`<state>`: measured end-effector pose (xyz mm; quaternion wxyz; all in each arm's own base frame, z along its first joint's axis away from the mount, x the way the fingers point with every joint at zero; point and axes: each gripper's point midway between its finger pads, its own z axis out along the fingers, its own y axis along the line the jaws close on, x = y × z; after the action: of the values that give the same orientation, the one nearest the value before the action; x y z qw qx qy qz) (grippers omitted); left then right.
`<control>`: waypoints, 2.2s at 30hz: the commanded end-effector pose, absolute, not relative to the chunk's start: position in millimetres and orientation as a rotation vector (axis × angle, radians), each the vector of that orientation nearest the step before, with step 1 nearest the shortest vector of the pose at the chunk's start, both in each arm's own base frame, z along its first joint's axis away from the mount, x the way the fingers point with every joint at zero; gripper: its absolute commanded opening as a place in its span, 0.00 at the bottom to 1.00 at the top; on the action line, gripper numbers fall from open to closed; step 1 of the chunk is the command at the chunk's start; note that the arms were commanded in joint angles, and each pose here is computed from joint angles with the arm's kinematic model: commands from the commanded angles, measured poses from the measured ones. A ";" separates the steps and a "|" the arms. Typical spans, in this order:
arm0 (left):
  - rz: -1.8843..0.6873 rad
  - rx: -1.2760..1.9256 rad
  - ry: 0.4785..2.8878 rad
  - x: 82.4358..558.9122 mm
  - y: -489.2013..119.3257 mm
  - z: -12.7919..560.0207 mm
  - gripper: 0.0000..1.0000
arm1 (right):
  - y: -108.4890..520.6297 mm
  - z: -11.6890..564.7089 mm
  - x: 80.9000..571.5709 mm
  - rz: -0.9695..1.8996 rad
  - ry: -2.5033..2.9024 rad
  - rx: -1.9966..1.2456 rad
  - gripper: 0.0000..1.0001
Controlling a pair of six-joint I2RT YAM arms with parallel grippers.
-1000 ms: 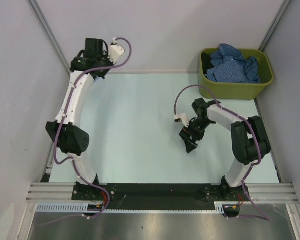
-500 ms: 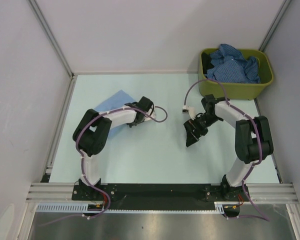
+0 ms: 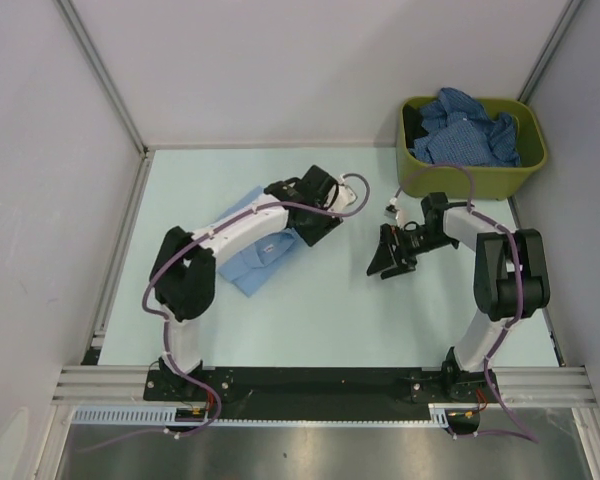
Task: Fold and stack the long sleeve shirts
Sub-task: Neatly place the folded shirt to the corner
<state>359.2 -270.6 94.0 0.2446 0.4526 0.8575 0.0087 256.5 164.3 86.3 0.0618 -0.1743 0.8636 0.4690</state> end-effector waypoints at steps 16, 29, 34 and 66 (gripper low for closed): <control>-0.548 0.525 1.999 320.3 -96.0 251.4 0.85 | 367.8 83.7 324.9 1.553 2.307 0.070 1.00; -0.483 0.402 2.023 313.4 -72.1 252.4 0.85 | 412.0 22.7 340.3 1.560 2.303 0.406 0.92; -0.474 0.371 2.029 318.2 -68.4 253.7 0.84 | 408.8 5.4 347.7 1.502 2.325 0.467 0.69; -0.578 0.471 2.054 325.6 -80.7 230.2 0.83 | 64.4 26.2 244.2 0.700 2.965 -1.502 0.00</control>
<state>322.1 -78.2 221.3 0.4421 0.1682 0.8512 -0.2276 267.6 160.1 16.6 -0.0612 -0.3022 0.8996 0.3093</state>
